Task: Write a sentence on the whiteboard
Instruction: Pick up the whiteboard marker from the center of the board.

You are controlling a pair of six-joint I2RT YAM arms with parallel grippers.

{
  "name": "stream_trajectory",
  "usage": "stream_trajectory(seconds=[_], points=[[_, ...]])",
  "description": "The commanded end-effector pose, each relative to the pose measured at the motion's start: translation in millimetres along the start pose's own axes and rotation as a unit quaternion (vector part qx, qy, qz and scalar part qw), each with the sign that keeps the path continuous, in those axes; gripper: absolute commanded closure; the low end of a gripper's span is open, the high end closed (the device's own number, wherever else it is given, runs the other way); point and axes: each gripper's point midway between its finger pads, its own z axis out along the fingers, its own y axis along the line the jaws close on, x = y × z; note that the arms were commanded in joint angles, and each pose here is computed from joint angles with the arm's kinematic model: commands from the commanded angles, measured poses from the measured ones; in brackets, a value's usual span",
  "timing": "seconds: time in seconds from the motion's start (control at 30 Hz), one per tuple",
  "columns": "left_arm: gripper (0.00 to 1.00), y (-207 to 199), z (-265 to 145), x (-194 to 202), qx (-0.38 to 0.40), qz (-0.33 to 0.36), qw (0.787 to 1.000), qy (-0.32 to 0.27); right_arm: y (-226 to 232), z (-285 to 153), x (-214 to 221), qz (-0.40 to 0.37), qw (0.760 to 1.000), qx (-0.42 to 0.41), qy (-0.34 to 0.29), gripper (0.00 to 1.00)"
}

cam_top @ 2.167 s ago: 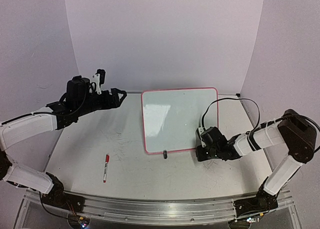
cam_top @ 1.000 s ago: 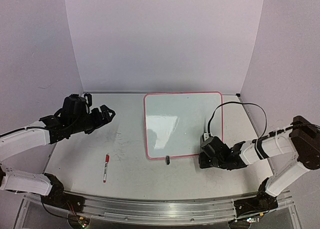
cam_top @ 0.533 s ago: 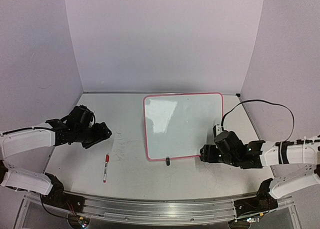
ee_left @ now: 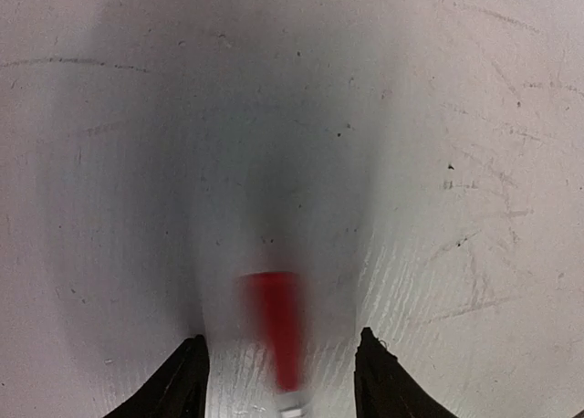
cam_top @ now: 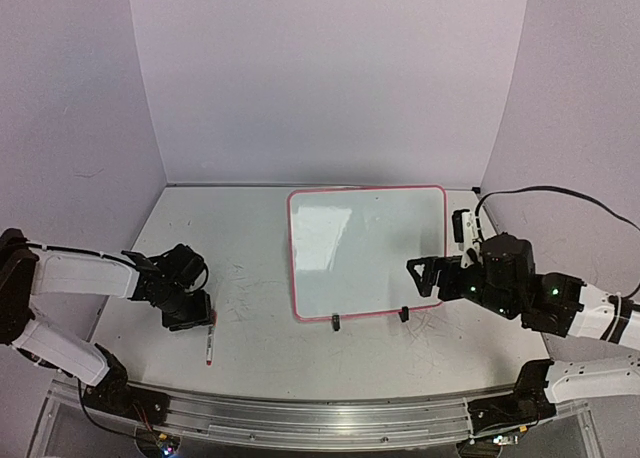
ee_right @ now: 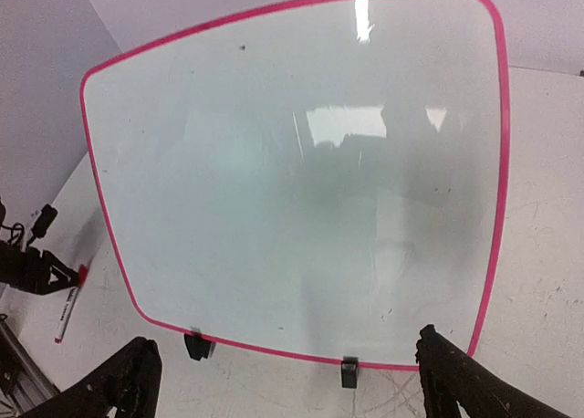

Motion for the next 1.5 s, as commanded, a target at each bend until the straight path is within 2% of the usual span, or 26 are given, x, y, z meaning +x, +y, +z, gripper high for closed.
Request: stream_trajectory(seconds=[0.0, 0.07, 0.33, 0.53, 0.63, 0.8, 1.03, 1.17, 1.3, 1.47], points=[[0.45, -18.7, -1.3, -17.3, 0.012, 0.03, 0.999, -0.017, -6.3, -3.4, -27.0, 0.022, 0.998, 0.039, -0.041, 0.02], [0.47, -21.8, 1.8, -16.8, 0.01, 0.034, 0.999, -0.013, -4.3, 0.3, -27.8, 0.027, 0.998, 0.04, -0.04, 0.02], [0.48, -33.0, -0.5, -20.8, 0.009, 0.034, 0.999, -0.027, 9.5, 20.1, -21.9, -0.031, 0.999, 0.034, -0.006, 0.02], [0.41, -43.9, 5.3, -39.2, -0.012, 0.055, 0.998, -0.042, 10.3, 27.7, -20.1, -0.07, 0.997, 0.042, 0.003, 0.02], [0.41, -41.8, 16.9, -39.5, -0.039, 0.078, 0.996, -0.026, 7.1, 26.2, -18.9, -0.073, 0.996, 0.047, 0.001, 0.02], [0.56, -35.4, 25.1, -32.8, -0.057, 0.087, 0.995, -0.009, 3.8, 16.3, -23.7, -0.07, 0.996, 0.045, -0.014, 0.02], [0.83, -39.6, 13.1, -45.2, -0.057, 0.094, 0.994, -0.029, -5.7, 4.2, -34.4, -0.07, 0.995, 0.061, -0.04, 0.02], [0.97, -69.7, -20.7, -72.4, 0.005, 0.076, 0.995, -0.069, 9.4, -0.5, -47.6, -0.082, 0.995, 0.032, -0.042, 0.02], [1.0, -105.1, -86.0, -108.7, 0.086, 0.066, 0.984, -0.142, 25.4, -5.4, -62.0, -0.081, 0.996, 0.001, -0.048, 0.02], [1.0, -135.1, -180.3, -145.0, 0.179, 0.069, 0.95, -0.247, 53.8, -0.1, -72.6, -0.093, 0.994, -0.049, -0.038, 0.02]])
